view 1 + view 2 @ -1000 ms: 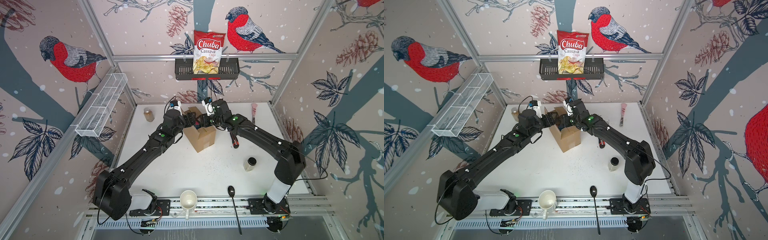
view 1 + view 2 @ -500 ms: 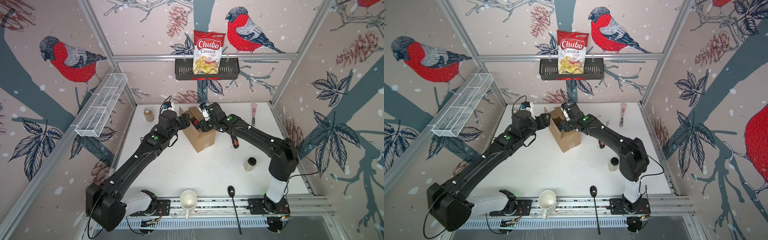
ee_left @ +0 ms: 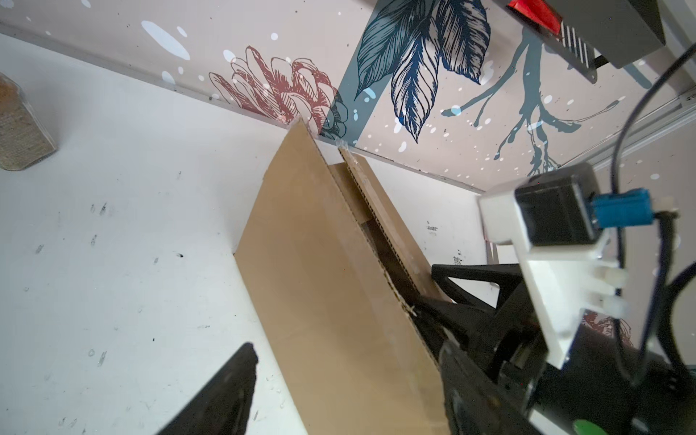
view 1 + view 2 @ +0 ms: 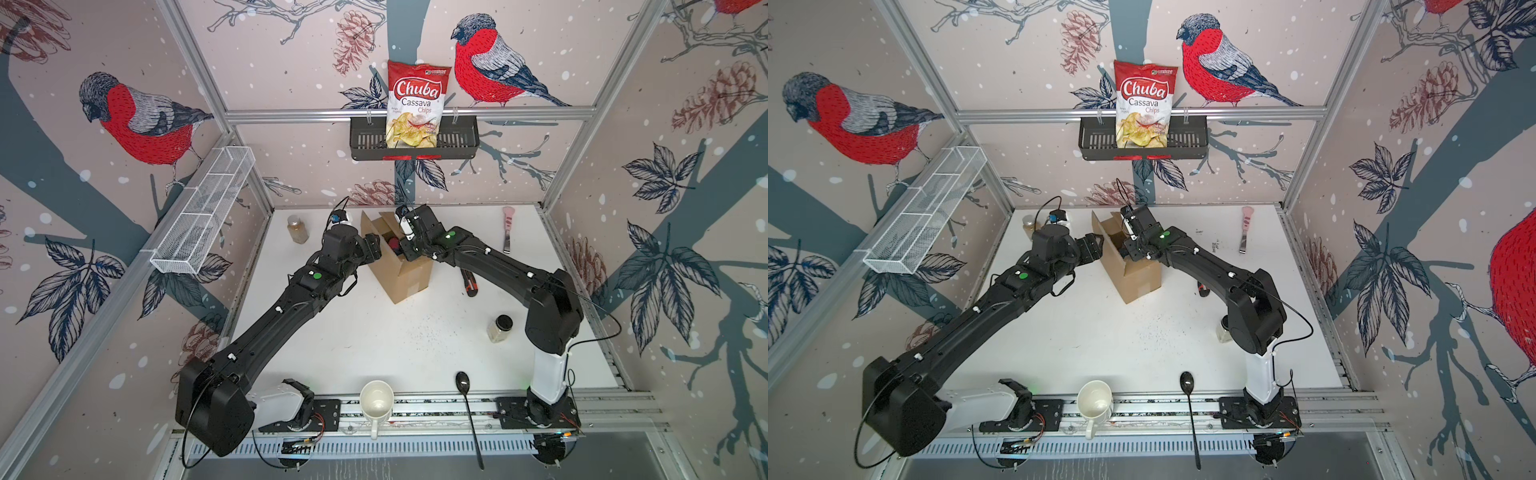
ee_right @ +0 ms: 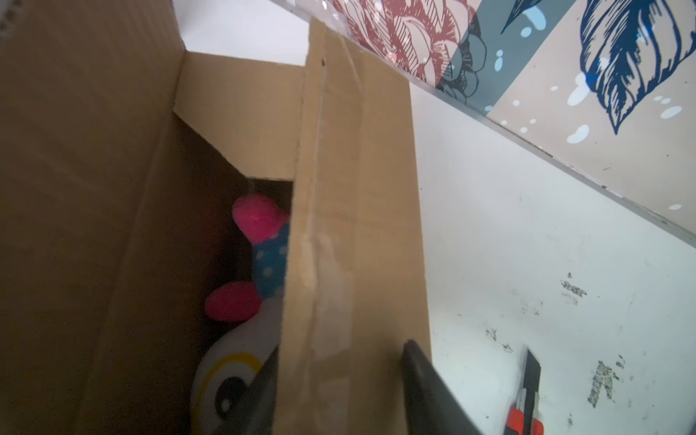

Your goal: Unpack the express box

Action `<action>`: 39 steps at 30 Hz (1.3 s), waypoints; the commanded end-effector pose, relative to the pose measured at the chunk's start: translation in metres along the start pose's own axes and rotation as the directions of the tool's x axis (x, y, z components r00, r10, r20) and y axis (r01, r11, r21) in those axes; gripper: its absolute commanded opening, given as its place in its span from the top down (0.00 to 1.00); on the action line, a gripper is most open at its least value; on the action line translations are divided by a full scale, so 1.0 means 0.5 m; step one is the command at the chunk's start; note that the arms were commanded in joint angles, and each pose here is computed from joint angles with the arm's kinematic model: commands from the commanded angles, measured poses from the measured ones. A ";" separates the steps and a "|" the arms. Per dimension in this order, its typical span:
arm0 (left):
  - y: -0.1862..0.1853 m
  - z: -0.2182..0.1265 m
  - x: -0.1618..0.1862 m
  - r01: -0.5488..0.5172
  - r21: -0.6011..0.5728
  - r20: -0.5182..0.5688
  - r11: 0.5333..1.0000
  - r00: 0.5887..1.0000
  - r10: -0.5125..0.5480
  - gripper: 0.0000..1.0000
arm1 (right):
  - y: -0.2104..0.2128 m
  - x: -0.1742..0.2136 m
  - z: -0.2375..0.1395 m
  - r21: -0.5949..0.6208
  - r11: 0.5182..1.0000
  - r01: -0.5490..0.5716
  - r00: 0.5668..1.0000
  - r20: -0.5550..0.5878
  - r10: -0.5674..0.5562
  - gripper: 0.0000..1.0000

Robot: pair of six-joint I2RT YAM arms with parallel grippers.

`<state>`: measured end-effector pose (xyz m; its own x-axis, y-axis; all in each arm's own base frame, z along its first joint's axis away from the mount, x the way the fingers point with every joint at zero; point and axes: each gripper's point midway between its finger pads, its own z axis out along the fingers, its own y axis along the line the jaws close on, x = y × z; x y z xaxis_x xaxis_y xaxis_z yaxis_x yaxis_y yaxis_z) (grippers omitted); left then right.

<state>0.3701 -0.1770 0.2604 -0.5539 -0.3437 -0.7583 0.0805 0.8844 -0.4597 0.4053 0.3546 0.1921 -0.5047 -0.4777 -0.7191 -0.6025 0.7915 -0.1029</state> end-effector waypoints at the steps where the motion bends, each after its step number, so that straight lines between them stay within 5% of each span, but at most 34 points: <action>1: -0.017 0.013 -0.004 0.001 0.039 -0.001 0.999 1.000 -0.001 0.24 | -0.006 -0.016 -0.016 -0.021 0.999 -0.048 0.999 0.021 0.048 0.72; 16: -0.040 0.077 -0.017 -0.067 0.001 -0.083 0.998 0.994 0.067 0.08 | 0.011 -0.023 -0.050 -0.106 0.985 -0.135 0.991 -0.018 0.133 0.93; 24: -0.004 0.078 0.005 -0.137 -0.114 -0.193 0.984 0.975 0.113 0.25 | 0.011 -0.027 -0.070 -0.104 0.978 -0.180 0.984 -0.029 0.178 0.94; 35: 0.037 0.079 0.034 -0.213 -0.198 -0.283 0.957 0.947 0.152 0.27 | 0.018 -0.021 -0.085 -0.111 0.958 -0.263 0.965 -0.047 0.260 0.95; 39: 0.044 0.082 0.044 -0.208 -0.204 -0.287 0.957 0.947 0.144 0.40 | 0.011 -0.023 -0.097 -0.147 0.942 -0.303 0.953 -0.027 0.303 0.96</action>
<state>0.3964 -0.1830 0.2192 -0.7439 -0.1220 -0.6570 0.0291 0.9763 -0.2143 0.3801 0.3439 0.2256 -0.6658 -0.2794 -0.6918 -0.5150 0.8430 0.1552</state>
